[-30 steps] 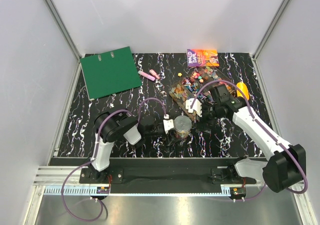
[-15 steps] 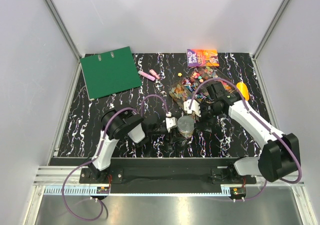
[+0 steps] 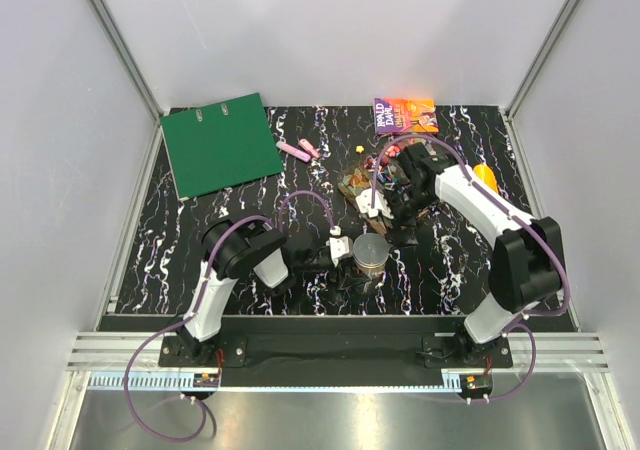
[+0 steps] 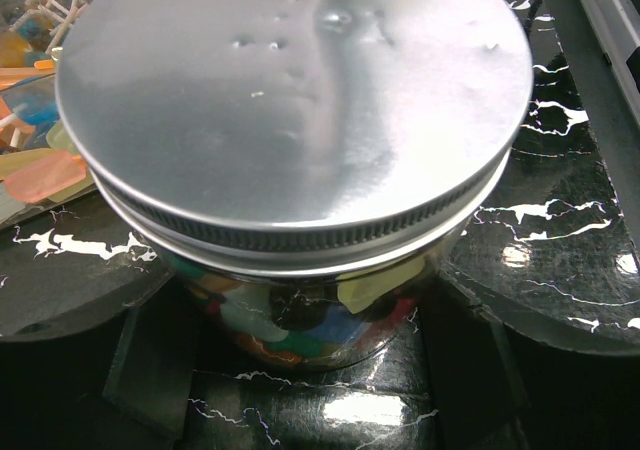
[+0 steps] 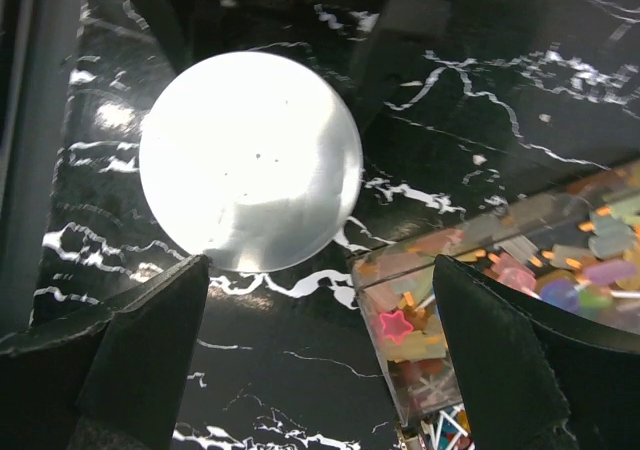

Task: Pack the candies
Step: Screw the bottle lid onto the packing bottle.

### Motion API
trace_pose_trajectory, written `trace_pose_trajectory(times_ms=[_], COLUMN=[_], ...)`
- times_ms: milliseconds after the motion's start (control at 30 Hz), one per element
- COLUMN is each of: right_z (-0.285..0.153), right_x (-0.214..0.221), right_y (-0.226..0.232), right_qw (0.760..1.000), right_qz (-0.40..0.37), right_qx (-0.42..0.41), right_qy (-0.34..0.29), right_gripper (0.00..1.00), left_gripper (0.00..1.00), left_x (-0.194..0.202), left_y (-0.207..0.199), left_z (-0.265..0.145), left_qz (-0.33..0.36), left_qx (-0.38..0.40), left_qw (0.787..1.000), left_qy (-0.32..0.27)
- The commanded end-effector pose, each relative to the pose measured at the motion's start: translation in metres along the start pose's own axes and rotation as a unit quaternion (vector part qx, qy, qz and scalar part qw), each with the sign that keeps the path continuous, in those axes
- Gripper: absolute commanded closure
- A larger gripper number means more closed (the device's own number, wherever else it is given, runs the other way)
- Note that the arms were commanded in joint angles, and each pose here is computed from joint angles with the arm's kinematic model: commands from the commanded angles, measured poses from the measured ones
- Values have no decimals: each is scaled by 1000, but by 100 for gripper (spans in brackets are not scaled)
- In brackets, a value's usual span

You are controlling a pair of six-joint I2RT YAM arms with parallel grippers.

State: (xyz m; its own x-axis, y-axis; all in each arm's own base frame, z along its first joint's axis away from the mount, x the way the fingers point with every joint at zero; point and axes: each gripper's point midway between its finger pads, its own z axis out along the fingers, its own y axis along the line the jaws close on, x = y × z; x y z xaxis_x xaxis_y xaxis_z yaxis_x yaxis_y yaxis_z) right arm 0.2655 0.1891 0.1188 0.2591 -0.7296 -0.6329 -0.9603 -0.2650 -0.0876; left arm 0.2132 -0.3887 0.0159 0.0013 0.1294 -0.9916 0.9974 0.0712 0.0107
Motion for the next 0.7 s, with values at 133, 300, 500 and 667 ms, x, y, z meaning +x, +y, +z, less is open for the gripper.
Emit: trace_pose_trajectory(times_ms=[133,300,500,667], right_z=[-6,-2,8,12], right_x=[-6,-9,-10,-9], right_y=[34,30,27,27], right_qw=[992,992,991,991], right_qz=[-44,-58,-67,-65], right_qx=[-114,-110,-115,-119], right_qy=[-8,-10,-8,-3], right_gripper=[0,0,0,0], left_gripper=[59,59,59,60], left_x=[-17,-14,-13,-13], left_y=[-4,-3,-3,-2], left_z=[-2,-1,0,0], left_qz=[73,70,70,68], left_qx=[6,7,6,3], left_qw=[996,997,997,997], left_qy=[-45,-41,-40,-39])
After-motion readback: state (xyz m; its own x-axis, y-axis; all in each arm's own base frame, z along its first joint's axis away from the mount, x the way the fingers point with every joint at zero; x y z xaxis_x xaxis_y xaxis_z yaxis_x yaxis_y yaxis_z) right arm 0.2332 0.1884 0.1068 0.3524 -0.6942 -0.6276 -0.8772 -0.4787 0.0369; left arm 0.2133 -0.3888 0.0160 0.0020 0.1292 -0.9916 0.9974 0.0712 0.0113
